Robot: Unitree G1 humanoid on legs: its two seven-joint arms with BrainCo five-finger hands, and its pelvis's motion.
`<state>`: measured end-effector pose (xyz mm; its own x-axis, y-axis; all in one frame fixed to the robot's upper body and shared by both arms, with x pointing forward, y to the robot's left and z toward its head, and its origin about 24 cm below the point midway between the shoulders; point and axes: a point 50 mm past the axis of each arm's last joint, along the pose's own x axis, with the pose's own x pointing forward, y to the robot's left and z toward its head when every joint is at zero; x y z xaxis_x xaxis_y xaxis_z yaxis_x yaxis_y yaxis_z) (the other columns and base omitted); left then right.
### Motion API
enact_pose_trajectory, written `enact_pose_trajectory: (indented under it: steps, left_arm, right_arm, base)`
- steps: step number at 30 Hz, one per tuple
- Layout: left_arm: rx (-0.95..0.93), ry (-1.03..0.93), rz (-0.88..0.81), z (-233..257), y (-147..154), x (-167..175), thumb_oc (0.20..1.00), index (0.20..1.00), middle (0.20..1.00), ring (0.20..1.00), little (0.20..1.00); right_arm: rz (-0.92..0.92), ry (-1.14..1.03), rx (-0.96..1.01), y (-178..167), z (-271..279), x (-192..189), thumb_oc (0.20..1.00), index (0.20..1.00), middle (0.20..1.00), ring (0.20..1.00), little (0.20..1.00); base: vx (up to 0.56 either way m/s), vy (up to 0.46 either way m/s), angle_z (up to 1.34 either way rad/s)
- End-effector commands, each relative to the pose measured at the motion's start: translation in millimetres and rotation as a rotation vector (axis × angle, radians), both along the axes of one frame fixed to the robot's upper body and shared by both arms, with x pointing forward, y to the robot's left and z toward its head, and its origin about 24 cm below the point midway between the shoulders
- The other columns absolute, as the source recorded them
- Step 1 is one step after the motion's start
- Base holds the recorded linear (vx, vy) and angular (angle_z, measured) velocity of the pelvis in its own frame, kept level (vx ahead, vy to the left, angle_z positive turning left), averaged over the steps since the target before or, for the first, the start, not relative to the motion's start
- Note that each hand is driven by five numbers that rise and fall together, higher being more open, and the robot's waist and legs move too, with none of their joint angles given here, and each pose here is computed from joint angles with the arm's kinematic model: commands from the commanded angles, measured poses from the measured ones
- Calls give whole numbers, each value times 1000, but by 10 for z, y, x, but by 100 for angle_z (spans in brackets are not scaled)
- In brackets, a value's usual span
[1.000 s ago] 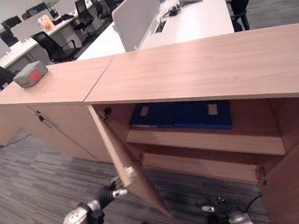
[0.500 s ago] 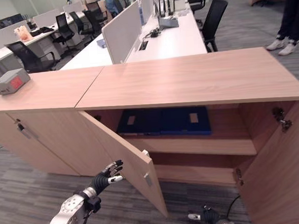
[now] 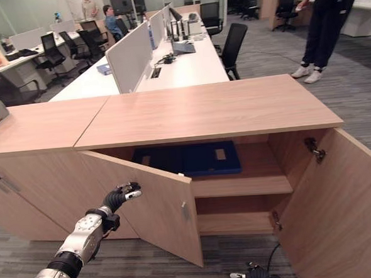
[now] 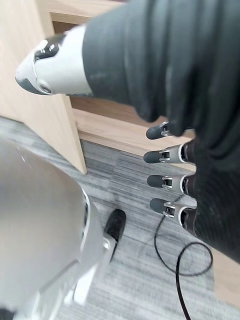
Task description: Put the empty folder in the office cabinet
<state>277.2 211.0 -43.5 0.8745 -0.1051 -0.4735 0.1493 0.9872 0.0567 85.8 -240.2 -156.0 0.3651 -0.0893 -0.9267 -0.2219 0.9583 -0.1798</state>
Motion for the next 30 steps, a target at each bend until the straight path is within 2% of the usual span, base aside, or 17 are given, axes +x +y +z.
enact_pose_trajectory:
  steps: [1,6,8,19,22,24,25,26,30]
  left_arm:
    - [-43,-307,-5,774,-87,643,1000,1000,1000,1000,1000]
    - [-37,-350,5,1000,-143,852,1000,1000,1000,1000,1000]
    - [-38,-371,-23,1071,-250,907,1000,1000,1000,1000,1000]
    - [-97,-366,-62,1010,-508,891,1000,1000,1000,1000,1000]
    - [-206,-369,-131,860,-738,679,1000,1000,1000,1000,1000]
    - [-226,-362,-145,796,-750,587,1000,1000,1000,1000,1000]
    - [-268,-353,-186,716,-777,421,1000,1000,1000,1000,1000]
    - [-288,-308,-220,572,-758,217,1000,1000,1000,1000,1000]
    - [-262,-253,-256,429,-637,-20,1000,1000,1000,1000,1000]
  right_arm:
    - [61,-51,11,91,35,242,1000,1000,1000,1000,1000]
    - [65,-48,12,99,31,239,1000,1000,1000,1000,1000]
    - [61,-42,9,93,25,227,1000,1000,1000,1000,1000]
    - [35,-25,12,88,7,179,1000,1000,1000,1000,1000]
    - [1,-37,18,81,13,209,1000,1000,1000,1000,1000]
    - [-6,-33,21,80,10,199,1000,1000,1000,1000,1000]
    - [-28,-35,18,46,17,205,1000,1000,1000,1000,1000]
    - [-58,-34,24,16,20,195,1000,1000,1000,1000,1000]
    - [-95,-57,22,-37,48,249,1000,1000,1000,1000,1000]
  base:
    - [-4,14,-22]
    - [-3,6,-11]
    - [-11,24,-9]
    - [0,3,-4]
    - [-7,7,-2]
    - [-19,18,-5]
    - [-28,27,-4]
    - [-63,16,-10]
    - [-95,-5,-18]
